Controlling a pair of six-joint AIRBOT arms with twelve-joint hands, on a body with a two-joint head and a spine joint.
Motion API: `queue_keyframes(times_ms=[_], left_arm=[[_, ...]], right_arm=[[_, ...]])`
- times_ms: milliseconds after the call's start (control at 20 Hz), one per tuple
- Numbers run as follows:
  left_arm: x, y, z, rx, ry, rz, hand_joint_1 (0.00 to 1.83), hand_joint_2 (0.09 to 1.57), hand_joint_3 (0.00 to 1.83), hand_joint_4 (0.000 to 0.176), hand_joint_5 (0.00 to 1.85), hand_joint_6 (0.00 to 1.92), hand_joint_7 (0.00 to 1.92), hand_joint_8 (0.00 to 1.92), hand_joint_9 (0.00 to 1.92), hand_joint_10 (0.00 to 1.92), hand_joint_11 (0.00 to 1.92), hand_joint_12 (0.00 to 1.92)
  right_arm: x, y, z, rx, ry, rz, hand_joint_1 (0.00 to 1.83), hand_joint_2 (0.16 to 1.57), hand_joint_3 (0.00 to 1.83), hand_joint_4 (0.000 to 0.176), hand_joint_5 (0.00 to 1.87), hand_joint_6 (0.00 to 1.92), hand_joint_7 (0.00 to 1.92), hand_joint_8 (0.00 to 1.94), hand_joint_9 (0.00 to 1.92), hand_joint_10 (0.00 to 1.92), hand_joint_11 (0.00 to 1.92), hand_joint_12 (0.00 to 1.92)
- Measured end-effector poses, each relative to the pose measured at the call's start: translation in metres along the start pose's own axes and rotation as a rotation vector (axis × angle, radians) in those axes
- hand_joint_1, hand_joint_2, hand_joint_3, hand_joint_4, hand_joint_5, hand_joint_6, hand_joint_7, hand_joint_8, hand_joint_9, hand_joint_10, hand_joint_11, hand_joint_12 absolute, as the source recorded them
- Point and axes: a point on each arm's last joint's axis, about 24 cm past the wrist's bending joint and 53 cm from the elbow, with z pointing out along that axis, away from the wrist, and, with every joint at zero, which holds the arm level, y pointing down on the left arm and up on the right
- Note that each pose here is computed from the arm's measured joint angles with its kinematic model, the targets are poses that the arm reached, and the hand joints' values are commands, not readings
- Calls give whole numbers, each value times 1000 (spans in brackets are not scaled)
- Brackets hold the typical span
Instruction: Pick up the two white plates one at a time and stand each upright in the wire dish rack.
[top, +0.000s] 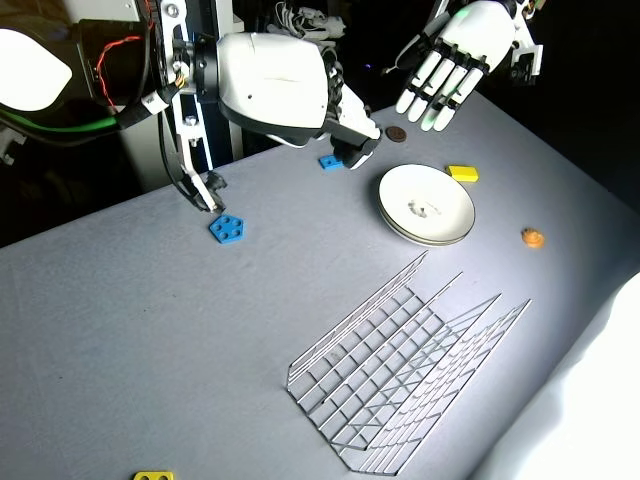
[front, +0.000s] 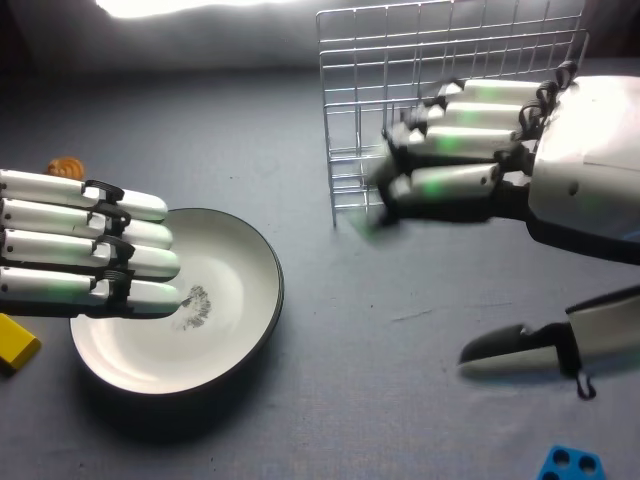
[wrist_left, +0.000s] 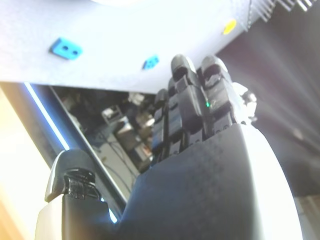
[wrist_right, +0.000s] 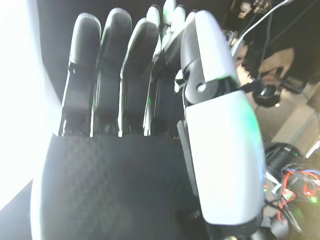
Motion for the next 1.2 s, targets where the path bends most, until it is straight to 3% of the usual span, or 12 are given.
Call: queue_keyframes(times_ms=[400, 500, 600, 700, 850, 950, 1050, 1200], left_arm=[[5, -9, -1, 41, 24, 0, 0, 966, 29, 0, 0, 0, 0, 0, 0, 0, 0, 0], [15, -5, -2, 44, 77, 19, 0, 970, 29, 0, 0, 0, 0, 0, 0, 0, 0, 0], [23, 4, -2, 38, 119, 0, 0, 966, 25, 0, 0, 0, 0, 0, 0, 0, 0, 0], [21, 20, -5, 7, 151, -51, 0, 967, 23, 0, 0, 0, 0, 0, 0, 0, 0, 0], [-12, 28, -7, -21, 74, 29, 0, 968, 22, 0, 0, 0, 0, 0, 0, 0, 0, 0], [-22, 24, -9, -16, 79, 97, 0, 964, 18, 0, 0, 0, 0, 0, 0, 0, 0, 0], [-28, 23, -9, -14, 58, 105, 0, 984, 26, 0, 0, 0, 0, 0, 0, 0, 0, 0], [-16, 26, -10, -21, 101, 114, 0, 979, 20, 0, 0, 0, 0, 0, 0, 0, 0, 0]], right_arm=[[2, -4, -1, 16, 9, -9, 0, 1017, 15, 0, 0, 0, 0, 0, 0, 0, 0, 0], [4, -6, -2, 23, 16, -11, 0, 1010, 11, 0, 0, 0, 0, 0, 0, 0, 0, 0], [4, -7, -2, 26, 16, -21, 0, 1024, 16, 0, 0, 0, 0, 0, 0, 0, 0, 0], [4, -7, -2, 27, 16, -22, 0, 1018, 10, 0, 0, 0, 0, 0, 0, 0, 0, 0], [4, -7, -2, 26, 15, -23, 0, 1017, 9, 0, 0, 0, 0, 0, 0, 0, 0, 0], [4, -7, -2, 27, 16, -23, 0, 1040, 18, 0, 0, 0, 0, 0, 0, 0, 0, 0], [4, -7, -2, 26, 15, -24, 0, 1056, 22, 0, 0, 0, 0, 0, 0, 0, 0, 0], [4, -7, -2, 26, 15, -25, 0, 1061, 21, 0, 0, 0, 0, 0, 0, 0, 0, 0]])
